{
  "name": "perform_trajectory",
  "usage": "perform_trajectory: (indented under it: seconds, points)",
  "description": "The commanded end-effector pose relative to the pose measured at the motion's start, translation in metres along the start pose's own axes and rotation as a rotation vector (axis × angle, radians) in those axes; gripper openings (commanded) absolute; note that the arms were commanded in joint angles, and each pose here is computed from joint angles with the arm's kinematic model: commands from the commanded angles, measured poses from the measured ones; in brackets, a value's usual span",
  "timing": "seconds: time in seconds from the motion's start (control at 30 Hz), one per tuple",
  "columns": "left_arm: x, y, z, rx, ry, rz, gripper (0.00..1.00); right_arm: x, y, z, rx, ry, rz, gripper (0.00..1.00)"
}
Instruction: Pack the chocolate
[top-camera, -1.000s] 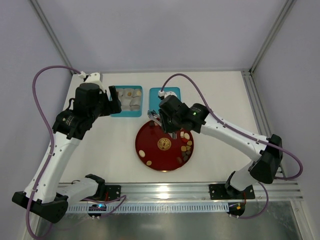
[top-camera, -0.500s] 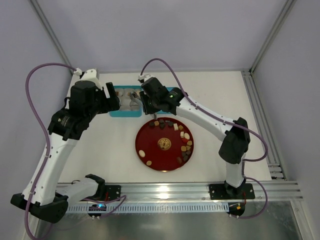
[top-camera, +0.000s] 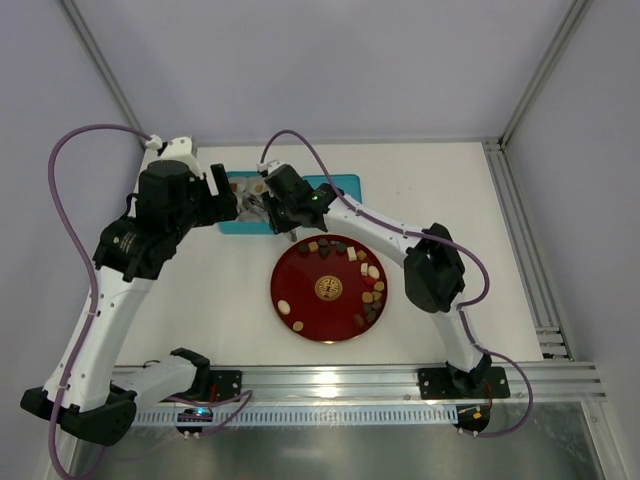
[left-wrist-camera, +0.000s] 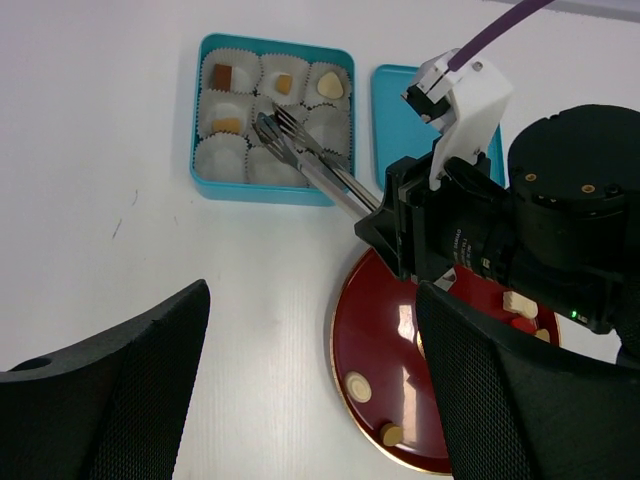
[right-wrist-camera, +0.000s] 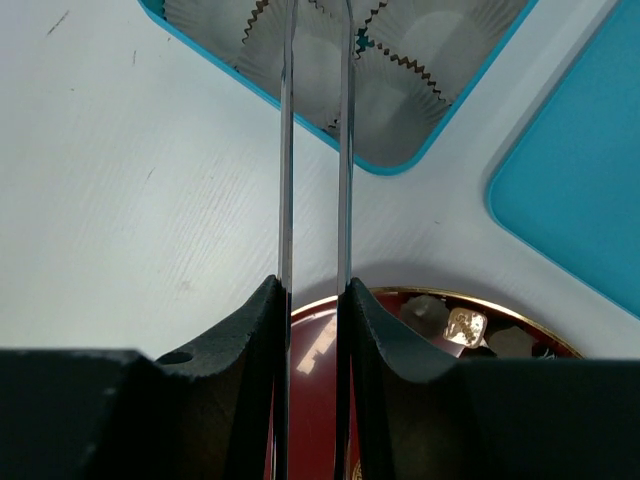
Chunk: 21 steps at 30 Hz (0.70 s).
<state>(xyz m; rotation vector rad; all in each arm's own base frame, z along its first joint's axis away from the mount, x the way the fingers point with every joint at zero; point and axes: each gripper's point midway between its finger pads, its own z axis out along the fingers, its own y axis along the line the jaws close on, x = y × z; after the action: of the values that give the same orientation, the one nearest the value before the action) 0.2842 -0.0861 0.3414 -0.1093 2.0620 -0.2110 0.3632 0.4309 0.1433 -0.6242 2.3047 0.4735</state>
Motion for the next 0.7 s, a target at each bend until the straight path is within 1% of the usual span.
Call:
perform_trajectory:
  seconds: [0.0,0.67]
  points:
    - [-0.008,0.002,-0.006,-0.006,-0.027,0.012,0.82,-0.048,0.013,-0.008,-0.047,-0.142,-0.001,0.29]
    - [-0.006,0.003,-0.005,-0.006,-0.025,0.013,0.82,-0.034,0.002,0.007,0.005,-0.109,-0.003,0.29]
